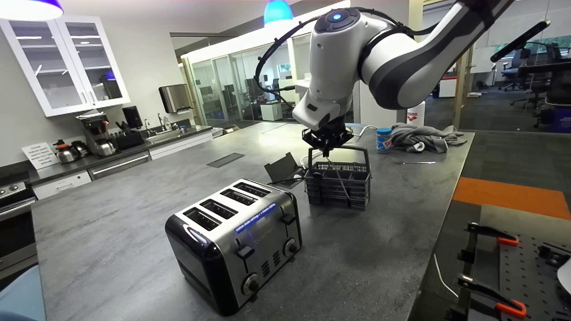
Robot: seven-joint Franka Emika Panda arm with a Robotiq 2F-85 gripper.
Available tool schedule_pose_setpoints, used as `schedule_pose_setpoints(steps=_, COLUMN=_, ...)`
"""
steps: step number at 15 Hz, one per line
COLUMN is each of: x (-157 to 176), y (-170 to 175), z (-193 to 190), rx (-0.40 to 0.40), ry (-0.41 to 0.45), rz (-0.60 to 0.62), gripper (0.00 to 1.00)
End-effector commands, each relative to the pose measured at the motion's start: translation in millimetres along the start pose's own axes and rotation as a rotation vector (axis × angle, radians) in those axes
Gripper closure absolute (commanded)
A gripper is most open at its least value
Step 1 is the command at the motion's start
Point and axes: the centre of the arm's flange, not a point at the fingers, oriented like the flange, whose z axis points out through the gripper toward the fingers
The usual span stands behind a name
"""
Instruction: Take out one fork from the cutlery box and put it on the right side of the counter, take out another fork from the box and place it on the left side of the counter then take out a spoon from the box and place it in between the two forks
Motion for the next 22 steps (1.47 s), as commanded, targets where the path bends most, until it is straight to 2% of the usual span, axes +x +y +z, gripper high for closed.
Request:
schedule_pose_setpoints(steps=1, x=12.7, y=-4.3, z=-5.7, rx=0.102, ry=-0.030, rz=-0.102, gripper=0.99)
schedule_pose_setpoints(steps=5, x=24.1, y=-7.8, z=11.8, rx=0.170, ry=-0.054, rz=-0.167, gripper=0.99)
schedule_pose_setpoints(steps=11, x=43.8, y=-15.8, z=47.8, rx=0.249, ry=-0.001, rz=-0.226, gripper=0.99)
schedule_pose_setpoints(steps=16, x=60.4, y=-16.2, z=76.1, rx=0.287, ry=0.008, rz=-0.257, gripper=0.99)
schedule_pose_setpoints(steps=22, x=77.2, y=-19.3, z=110.6, rx=0.367, ry=0.029, rz=-0.294, gripper=0.99)
